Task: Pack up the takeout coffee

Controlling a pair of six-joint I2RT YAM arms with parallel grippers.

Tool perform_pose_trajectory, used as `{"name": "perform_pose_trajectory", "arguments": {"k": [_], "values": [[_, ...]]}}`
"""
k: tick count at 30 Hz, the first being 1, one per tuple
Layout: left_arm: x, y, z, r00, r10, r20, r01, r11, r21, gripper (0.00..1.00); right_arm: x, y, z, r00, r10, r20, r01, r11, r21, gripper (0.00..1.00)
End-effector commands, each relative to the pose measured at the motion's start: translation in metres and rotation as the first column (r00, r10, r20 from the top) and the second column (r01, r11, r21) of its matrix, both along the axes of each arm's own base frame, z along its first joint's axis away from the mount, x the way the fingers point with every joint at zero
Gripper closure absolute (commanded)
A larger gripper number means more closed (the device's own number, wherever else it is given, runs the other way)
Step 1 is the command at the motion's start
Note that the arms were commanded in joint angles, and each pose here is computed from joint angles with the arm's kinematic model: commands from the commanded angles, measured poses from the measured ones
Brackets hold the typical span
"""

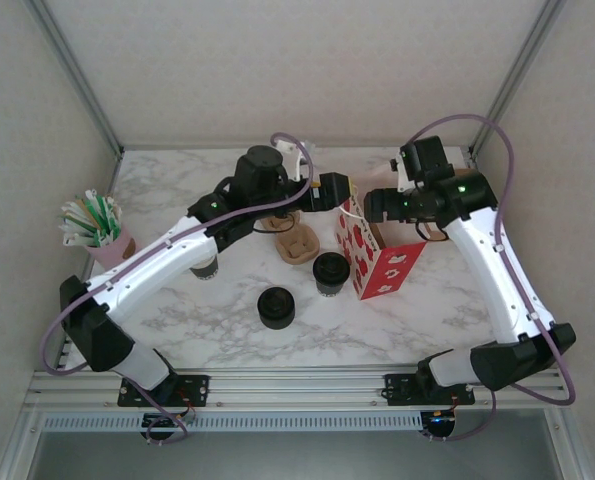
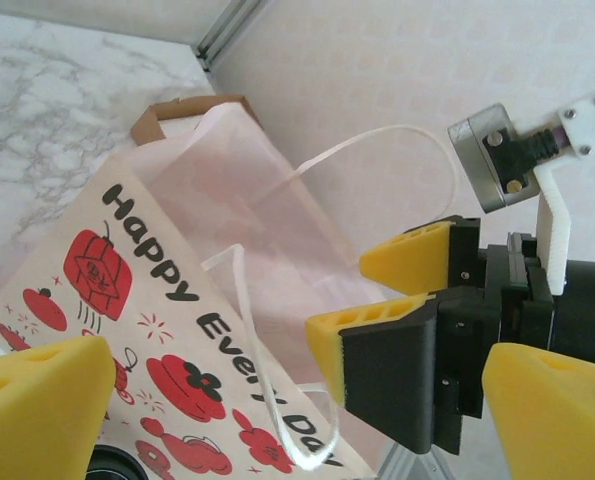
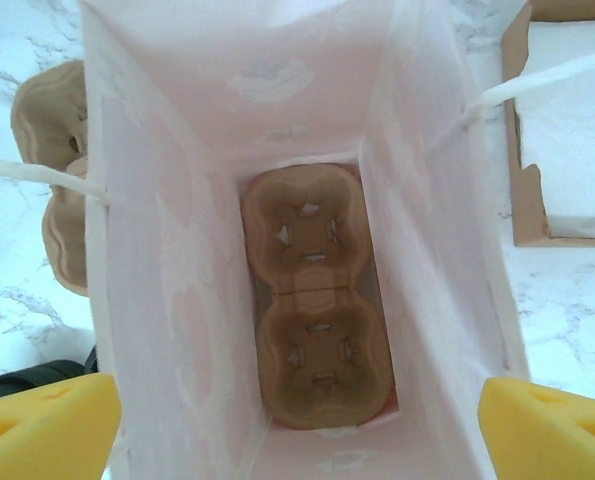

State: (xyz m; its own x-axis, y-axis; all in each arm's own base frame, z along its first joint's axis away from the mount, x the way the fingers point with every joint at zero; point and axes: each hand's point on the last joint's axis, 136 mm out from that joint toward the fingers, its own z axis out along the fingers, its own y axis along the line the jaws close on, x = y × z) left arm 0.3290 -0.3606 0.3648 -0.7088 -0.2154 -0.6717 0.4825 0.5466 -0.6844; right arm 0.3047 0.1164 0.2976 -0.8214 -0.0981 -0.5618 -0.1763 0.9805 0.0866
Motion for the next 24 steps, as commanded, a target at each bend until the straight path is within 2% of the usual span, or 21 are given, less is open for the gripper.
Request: {"name": "perform_pose_trajectory", "arguments": {"k": [1, 3, 12, 18, 24], "values": [[-0.006, 0.016, 0.034, 0.997, 0.025, 0.069, -0.024, 0.999, -0.022, 0.03, -0.011, -0.002, 0.024, 0.998, 0.005, 0.055, -0.007, 1.000, 0.028, 0.04], [-0.009, 0.020, 0.040, 0.996, 0.032, 0.080, -0.030, 0.999, -0.028, 0.01, -0.016, -0.003, 0.032, 0.997, 0.006, 0.077, -0.009, 0.999, 0.040, 0.01], [-0.029, 0.054, 0.057, 0.987, 0.098, 0.126, -0.094, 0.995, -0.036, 0.00, -0.048, -0.005, 0.061, 0.989, 0.029, 0.147, -0.047, 0.991, 0.122, 0.01], [-0.044, 0.082, 0.046, 0.980, 0.159, 0.119, -0.158, 0.987, -0.020, 0.00, -0.078, -0.002, 0.071, 0.986, 0.049, 0.159, -0.083, 0.972, 0.219, 0.01], [-0.061, 0.099, 0.023, 0.982, 0.172, 0.076, -0.172, 0.985, -0.014, 0.00, -0.110, -0.008, 0.064, 0.988, 0.047, 0.150, -0.086, 0.959, 0.268, 0.01]]}}
